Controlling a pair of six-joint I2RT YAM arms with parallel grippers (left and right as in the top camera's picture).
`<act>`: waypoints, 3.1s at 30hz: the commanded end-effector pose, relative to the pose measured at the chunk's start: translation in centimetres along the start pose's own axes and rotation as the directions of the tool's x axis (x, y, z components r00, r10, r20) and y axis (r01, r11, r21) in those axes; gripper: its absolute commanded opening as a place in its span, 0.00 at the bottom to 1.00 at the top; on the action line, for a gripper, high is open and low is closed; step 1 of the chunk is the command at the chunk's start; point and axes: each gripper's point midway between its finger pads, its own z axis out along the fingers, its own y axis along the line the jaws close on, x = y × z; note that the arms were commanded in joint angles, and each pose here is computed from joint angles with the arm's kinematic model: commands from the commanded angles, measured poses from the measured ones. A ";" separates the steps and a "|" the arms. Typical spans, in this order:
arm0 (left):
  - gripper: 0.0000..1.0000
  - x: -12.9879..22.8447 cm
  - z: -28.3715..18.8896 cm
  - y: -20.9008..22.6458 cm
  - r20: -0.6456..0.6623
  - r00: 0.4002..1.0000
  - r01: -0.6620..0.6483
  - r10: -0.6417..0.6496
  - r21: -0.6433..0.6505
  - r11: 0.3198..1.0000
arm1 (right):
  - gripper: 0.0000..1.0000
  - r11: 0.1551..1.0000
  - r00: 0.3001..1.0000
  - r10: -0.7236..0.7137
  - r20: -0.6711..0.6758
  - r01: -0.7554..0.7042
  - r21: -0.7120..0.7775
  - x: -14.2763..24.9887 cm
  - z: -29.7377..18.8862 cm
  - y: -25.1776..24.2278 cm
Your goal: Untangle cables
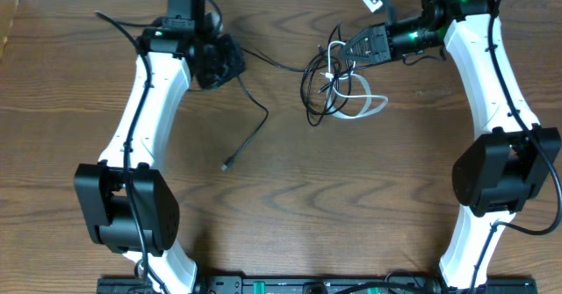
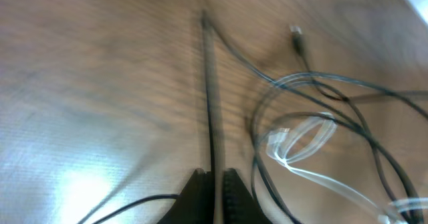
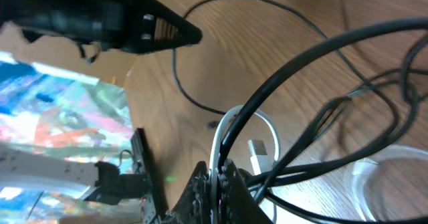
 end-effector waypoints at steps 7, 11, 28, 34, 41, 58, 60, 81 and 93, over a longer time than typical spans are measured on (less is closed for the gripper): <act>0.61 6.5 0.4 -12.1 -0.061 0.907 -0.341 0.418 0.478 0.810 | 0.01 0.997 0.999 0.043 0.002 -0.044 0.062 -0.5 0.2 -0.2; 0.61 8.0 1.1 -12.9 -0.075 0.886 -0.370 0.458 0.483 0.793 | 0.01 0.997 0.999 0.042 0.003 -0.042 0.061 -0.5 0.2 -0.2; 0.56 8.7 5.8 -11.6 -0.077 0.950 -0.273 0.303 0.265 0.925 | 0.01 0.993 0.989 0.102 0.110 -0.095 -0.069 -3.3 -1.5 0.9; 0.56 7.9 6.0 -14.1 0.017 0.953 -0.295 0.303 0.286 0.912 | 0.01 0.988 0.986 0.099 0.133 -0.082 -0.128 -4.2 -1.7 1.8; 0.49 6.9 6.9 -12.5 0.095 0.959 -0.276 0.266 0.114 0.954 | 0.01 0.968 0.982 0.107 0.155 -0.067 -0.242 -5.2 -2.7 3.7; 0.08 7.5 6.8 -5.6 0.026 0.963 -0.259 0.268 -0.194 0.946 | 0.01 1.000 0.910 0.004 0.415 -0.001 -0.007 -6.7 -15.7 4.3; 0.08 7.4 6.7 -5.5 0.025 0.962 -0.261 0.270 -0.189 0.947 | 0.01 0.997 0.914 0.024 0.405 -0.050 0.053 -6.4 -15.1 3.1; 0.52 17.8 14.6 -7.8 -0.256 0.564 -0.760 0.785 0.210 0.615 | 0.48 0.837 0.937 0.104 0.333 -0.263 0.480 -3.2 -13.7 -3.9; 0.38 18.4 17.5 -4.9 -0.333 0.554 -0.767 0.763 0.151 0.624 | 0.50 0.838 0.938 0.102 0.330 -0.260 0.481 -3.2 -13.7 -3.9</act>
